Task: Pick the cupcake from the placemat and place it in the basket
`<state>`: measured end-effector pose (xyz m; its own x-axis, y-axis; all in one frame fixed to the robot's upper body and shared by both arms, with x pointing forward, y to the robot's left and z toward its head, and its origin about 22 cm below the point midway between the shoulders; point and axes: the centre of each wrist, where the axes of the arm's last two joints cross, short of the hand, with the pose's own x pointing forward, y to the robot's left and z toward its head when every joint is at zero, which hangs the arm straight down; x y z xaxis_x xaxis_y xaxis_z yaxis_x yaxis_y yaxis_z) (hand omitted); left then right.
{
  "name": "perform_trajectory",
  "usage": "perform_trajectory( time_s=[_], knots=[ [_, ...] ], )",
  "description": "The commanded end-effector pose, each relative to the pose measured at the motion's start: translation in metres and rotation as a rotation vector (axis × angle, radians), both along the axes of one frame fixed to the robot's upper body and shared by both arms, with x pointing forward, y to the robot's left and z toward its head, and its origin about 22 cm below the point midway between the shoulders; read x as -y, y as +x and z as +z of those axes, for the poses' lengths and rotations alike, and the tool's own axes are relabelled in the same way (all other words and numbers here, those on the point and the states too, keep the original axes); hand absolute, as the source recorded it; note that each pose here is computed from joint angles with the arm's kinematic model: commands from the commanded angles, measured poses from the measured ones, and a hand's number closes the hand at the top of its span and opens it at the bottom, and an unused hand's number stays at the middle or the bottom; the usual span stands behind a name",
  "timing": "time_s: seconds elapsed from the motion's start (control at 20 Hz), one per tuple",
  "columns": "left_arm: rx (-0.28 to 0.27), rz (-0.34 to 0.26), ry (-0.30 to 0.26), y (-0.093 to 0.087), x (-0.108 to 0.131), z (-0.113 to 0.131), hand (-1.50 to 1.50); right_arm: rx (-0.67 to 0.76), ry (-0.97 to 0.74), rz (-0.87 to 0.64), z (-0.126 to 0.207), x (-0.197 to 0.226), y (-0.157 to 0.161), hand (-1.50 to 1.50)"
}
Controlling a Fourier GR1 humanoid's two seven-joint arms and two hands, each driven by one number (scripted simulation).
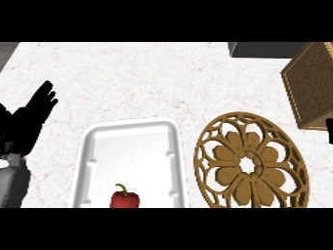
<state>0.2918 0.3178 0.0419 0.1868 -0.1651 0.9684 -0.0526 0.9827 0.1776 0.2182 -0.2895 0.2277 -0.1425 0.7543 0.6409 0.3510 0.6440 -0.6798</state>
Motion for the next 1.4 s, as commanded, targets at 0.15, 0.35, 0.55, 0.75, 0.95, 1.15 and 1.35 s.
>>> perform_trajectory(
  time_s=[0.15, 0.35, 0.55, 0.75, 0.95, 1.15, 1.35],
  knots=[
    [0.005, -0.004, 0.017, 0.017, 0.003, 0.008, 0.00, -0.006, -0.022, -0.010, 0.005, 0.059, 0.055, 1.50],
    [-0.009, 0.008, -0.007, -0.012, 0.004, 0.009, 0.00, -0.014, 0.006, -0.009, -0.028, 0.064, 0.067, 1.50],
    [-0.023, 0.011, 0.015, 0.005, -0.012, -0.003, 0.00, -0.027, 0.049, -0.006, -0.029, 0.089, 0.089, 1.50],
    [0.004, -0.008, 0.006, 0.006, 0.000, -0.015, 0.00, -0.018, 0.149, -0.192, -0.055, 0.105, 0.093, -1.50],
    [-0.019, 0.011, -0.005, 0.005, -0.014, -0.001, 0.00, -0.016, 0.095, -0.149, -0.062, 0.108, 0.121, -1.50],
    [-0.015, 0.001, 0.003, -0.005, 0.003, -0.018, 0.00, 0.007, 0.115, -0.057, -0.042, 0.122, 0.119, -1.50],
    [0.005, 0.014, 0.005, -0.003, -0.010, -0.009, 0.00, 0.065, 0.239, -0.081, -0.037, 0.114, 0.118, -1.50]
  ],
)
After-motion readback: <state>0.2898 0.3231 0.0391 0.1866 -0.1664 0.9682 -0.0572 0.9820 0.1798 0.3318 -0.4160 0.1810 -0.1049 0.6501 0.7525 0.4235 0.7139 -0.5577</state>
